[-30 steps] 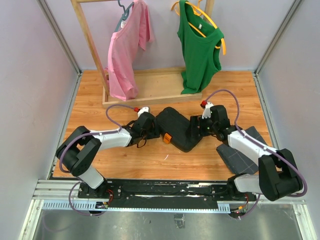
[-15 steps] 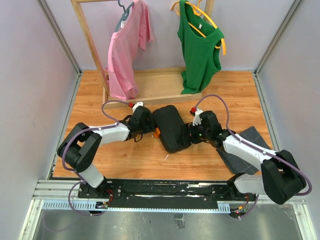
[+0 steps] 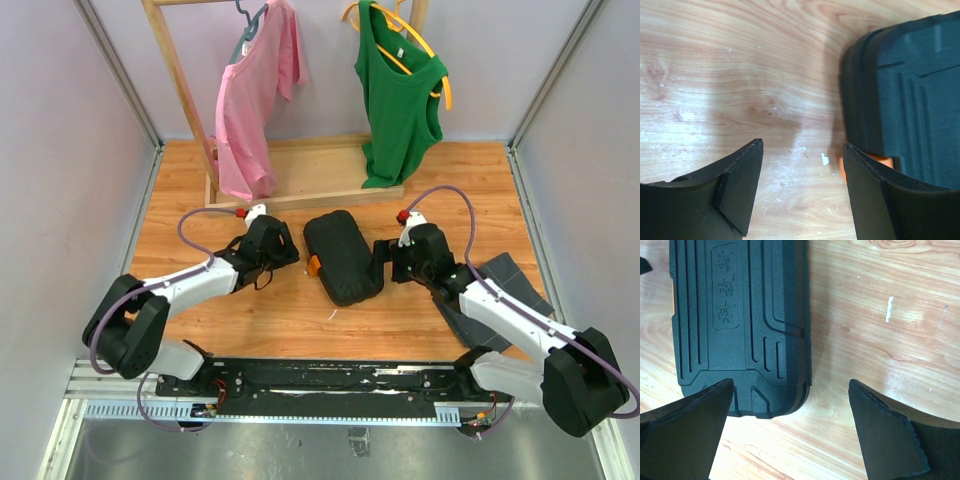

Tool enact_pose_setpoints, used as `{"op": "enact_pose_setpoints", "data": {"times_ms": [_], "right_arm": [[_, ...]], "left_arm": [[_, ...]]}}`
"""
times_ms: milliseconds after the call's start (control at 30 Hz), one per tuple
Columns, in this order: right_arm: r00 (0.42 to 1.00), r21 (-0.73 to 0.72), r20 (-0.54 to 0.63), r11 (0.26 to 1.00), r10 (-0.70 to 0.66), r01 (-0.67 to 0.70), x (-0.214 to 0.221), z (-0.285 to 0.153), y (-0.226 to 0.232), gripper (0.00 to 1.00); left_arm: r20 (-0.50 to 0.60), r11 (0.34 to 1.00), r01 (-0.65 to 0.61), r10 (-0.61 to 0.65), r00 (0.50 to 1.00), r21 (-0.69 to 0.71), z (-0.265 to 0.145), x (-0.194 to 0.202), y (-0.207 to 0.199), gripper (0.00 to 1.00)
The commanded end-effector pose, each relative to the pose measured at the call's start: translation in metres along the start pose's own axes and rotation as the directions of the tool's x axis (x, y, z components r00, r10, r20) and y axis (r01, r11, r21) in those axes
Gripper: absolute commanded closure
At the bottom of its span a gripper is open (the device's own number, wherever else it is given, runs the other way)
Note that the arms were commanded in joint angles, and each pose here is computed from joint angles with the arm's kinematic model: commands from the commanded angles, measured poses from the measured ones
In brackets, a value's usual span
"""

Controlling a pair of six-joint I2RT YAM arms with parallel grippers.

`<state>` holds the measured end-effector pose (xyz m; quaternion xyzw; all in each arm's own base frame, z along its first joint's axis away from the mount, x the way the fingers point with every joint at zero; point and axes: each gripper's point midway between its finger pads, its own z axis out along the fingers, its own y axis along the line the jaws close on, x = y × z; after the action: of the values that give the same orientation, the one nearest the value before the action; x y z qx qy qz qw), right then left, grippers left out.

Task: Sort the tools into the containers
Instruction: Close the storage box at the center of the board.

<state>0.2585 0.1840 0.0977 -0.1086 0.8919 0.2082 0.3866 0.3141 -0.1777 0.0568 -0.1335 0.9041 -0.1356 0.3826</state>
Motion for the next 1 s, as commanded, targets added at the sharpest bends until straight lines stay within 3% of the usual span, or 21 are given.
{"op": "enact_pose_setpoints", "data": {"times_ms": [0,133,467,800,967], "right_arm": [[1.0,0.041,0.021,0.999,-0.015,0.014,-0.005,0.0,-0.005,0.01],[1.0,0.031,-0.001,0.999,-0.011,0.011,0.0,0.006,-0.004,0.01],[0.999,0.002,-0.042,1.0,-0.01,0.01,0.007,0.02,0.001,0.01],[0.994,-0.286,-0.112,0.957,0.003,-0.035,0.021,0.024,0.053,0.01],[0.988,-0.35,-0.155,0.936,-0.016,-0.04,0.034,0.022,0.071,0.01]], "left_arm": [[0.013,0.992,0.084,-0.085,0.996,0.097,-0.017,-0.012,-0.02,0.31],[-0.012,0.962,0.158,-0.159,0.987,0.224,-0.031,-0.018,-0.048,0.28],[-0.055,0.964,0.174,-0.166,0.985,0.201,-0.032,-0.008,-0.073,0.22],[-0.119,0.958,0.186,-0.163,0.979,0.217,-0.026,0.014,-0.081,0.23],[-0.119,0.96,0.179,-0.156,0.981,0.214,-0.025,0.014,-0.08,0.23]]}}
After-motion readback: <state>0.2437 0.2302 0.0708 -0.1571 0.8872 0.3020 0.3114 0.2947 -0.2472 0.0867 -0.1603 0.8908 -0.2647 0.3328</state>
